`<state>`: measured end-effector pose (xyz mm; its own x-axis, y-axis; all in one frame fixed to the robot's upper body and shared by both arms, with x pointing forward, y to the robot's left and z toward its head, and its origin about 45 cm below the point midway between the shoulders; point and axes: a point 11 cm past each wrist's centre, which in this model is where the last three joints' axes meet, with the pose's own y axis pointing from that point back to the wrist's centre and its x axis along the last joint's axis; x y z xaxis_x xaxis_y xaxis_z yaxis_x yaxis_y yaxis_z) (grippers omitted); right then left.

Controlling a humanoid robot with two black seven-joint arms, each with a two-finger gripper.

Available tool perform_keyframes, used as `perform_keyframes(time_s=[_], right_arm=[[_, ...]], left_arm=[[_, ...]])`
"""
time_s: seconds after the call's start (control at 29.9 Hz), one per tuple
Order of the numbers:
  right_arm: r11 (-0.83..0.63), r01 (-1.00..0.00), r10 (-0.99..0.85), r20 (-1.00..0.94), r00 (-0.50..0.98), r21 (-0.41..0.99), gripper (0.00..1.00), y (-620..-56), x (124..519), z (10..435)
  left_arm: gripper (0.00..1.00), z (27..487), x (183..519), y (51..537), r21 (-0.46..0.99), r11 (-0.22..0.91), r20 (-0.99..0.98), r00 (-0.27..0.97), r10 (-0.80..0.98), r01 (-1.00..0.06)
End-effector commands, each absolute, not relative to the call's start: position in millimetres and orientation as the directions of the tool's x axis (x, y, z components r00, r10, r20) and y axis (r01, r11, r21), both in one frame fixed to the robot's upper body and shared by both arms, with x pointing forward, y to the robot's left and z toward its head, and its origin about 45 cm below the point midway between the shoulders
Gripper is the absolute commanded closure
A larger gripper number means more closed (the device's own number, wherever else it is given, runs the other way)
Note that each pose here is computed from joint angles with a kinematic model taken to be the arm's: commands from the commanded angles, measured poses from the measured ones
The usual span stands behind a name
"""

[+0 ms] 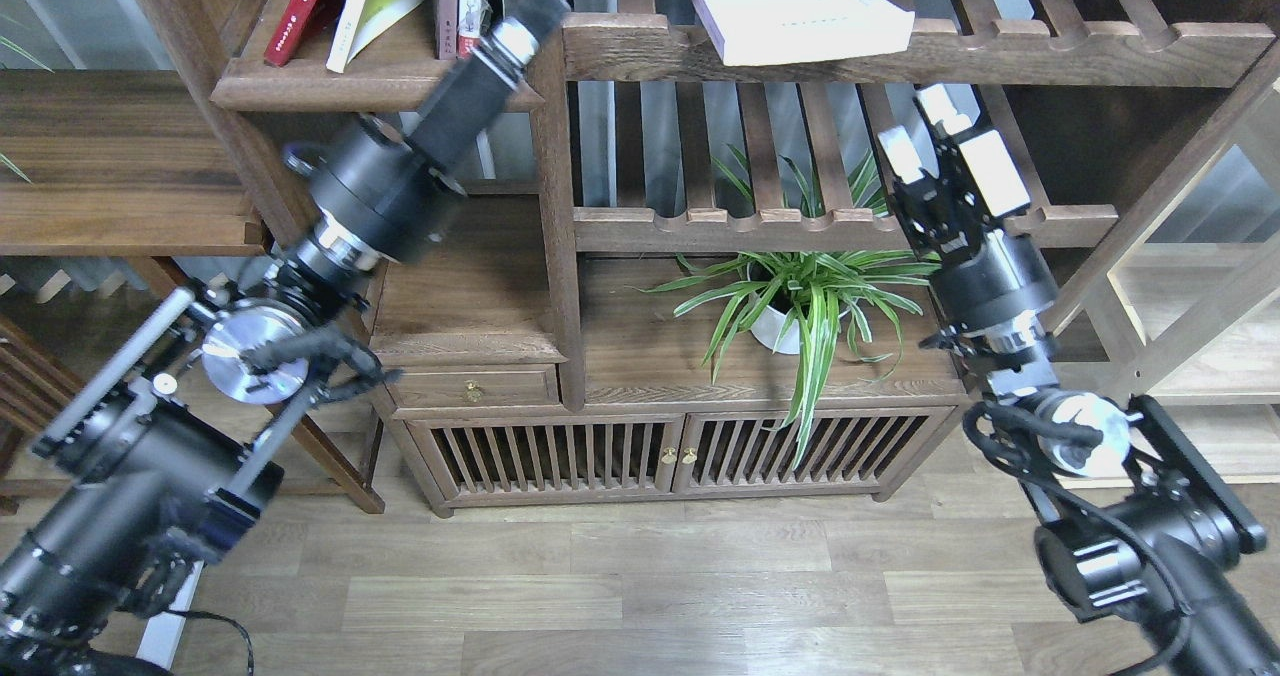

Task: Organize books on shelf
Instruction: 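Raise the right gripper to the white book on the upper shelf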

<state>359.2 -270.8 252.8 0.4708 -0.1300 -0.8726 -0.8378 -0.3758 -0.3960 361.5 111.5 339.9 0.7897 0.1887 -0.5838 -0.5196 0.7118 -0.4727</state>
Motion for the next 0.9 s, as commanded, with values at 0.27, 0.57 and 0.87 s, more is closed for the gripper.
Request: perform_keyframes(time_s=[0.27,0.57,0.87], right_arm=[[-0.412,-0.841,-0.098,-0.900,0.424,-0.352,0.13,-233.7,376.6,259.8],[-0.431,-0.855,-0.133,-0.917,0.375,-0.287,0.13,-222.1,392.9,270.8],[-0.424,-0.879,-0.187,-0.929,0.320,-0.217,0.13,-223.7,407.7,280.9]], left_arm=[[0.01,299.8,352.7,102.1,-0.390,0.744,-0.645,0.737,0.200,-0.543],[0.01,290.9,345.9,93.4,-0.387,0.745,-0.671,0.720,0.176,-0.543],[0.01,282.3,342.2,94.0,-0.376,0.742,-0.689,0.703,0.176,-0.555]])
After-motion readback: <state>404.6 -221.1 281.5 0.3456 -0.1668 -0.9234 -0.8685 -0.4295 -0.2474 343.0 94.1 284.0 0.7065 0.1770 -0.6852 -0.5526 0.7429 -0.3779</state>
